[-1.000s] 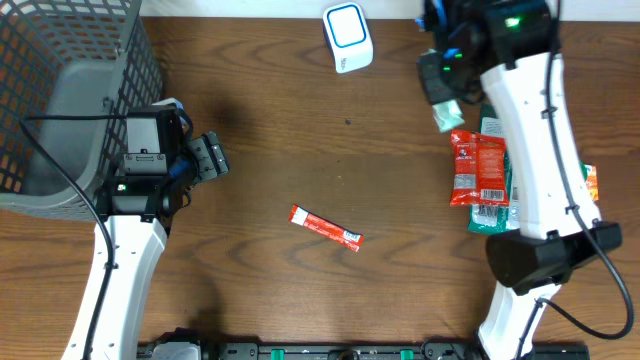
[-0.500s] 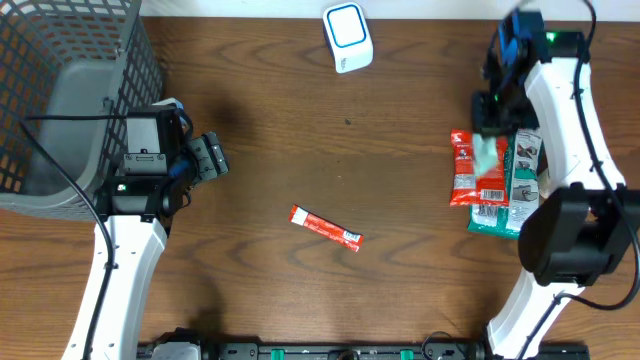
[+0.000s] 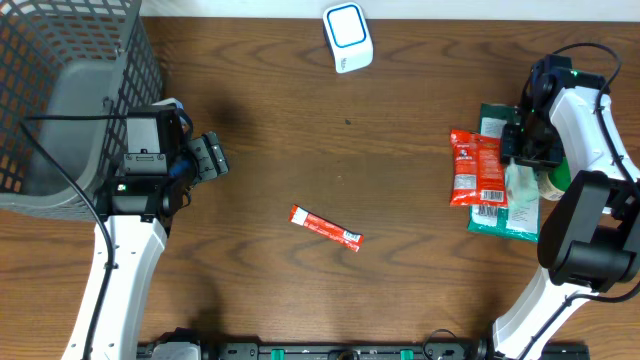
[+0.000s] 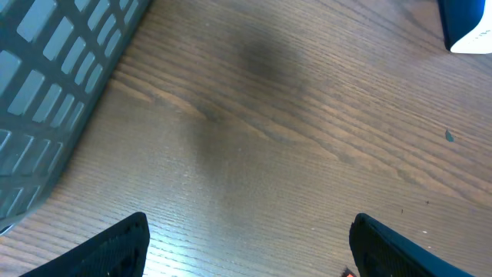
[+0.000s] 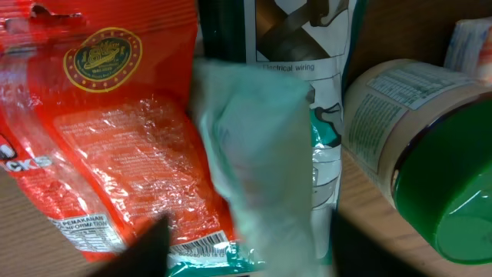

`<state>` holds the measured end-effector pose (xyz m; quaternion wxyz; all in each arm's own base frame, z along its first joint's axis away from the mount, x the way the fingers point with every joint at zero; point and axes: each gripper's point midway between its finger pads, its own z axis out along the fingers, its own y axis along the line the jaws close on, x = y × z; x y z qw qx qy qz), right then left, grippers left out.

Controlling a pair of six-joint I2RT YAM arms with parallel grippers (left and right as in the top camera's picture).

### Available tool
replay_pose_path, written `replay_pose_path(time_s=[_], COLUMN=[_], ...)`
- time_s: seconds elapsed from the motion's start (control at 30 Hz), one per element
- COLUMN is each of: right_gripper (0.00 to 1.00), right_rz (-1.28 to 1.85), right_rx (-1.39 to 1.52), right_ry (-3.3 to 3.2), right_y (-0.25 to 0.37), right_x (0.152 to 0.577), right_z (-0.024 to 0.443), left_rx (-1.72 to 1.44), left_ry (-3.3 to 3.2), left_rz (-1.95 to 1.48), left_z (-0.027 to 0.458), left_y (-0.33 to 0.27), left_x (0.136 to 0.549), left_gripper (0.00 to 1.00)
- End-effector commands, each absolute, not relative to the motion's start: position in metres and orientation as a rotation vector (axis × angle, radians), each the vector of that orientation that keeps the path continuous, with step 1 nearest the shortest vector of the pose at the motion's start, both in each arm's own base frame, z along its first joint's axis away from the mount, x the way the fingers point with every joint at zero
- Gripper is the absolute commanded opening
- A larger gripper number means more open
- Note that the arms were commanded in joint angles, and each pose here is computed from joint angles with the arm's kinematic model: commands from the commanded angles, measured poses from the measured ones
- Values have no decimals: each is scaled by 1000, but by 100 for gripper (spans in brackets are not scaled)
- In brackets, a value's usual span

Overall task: Scan the item barcode
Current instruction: 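Carry the wipes pack right and lower it onto the item pile, then move the right gripper to the red Nescafe stick and grasp it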

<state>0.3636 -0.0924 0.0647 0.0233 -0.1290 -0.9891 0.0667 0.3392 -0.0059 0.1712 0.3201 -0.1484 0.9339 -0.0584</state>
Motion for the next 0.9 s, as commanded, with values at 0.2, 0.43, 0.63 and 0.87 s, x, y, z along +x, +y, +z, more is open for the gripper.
replay_pose_path(time_s=[0.2, 0.43, 0.63, 0.87], right_gripper=[99, 97, 94, 92], right_rz=[-40, -360, -785, -898], right_rx=[-409, -229, 75, 499], right_ry=[-3099, -3136, -3116, -3020], right_y=[-65, -27, 39, 124], right_x=[374, 385, 391, 375], right_z=[61, 66, 83, 90], left_rx=[-391, -391, -391, -391], left_ry=[2443, 2443, 2443, 2443], left_rz=[-136, -136, -136, -136], left_z=[176, 176, 176, 176], left_y=[-3, -3, -3, -3], left_x=[342, 342, 342, 342], left_gripper=[84, 84, 84, 84])
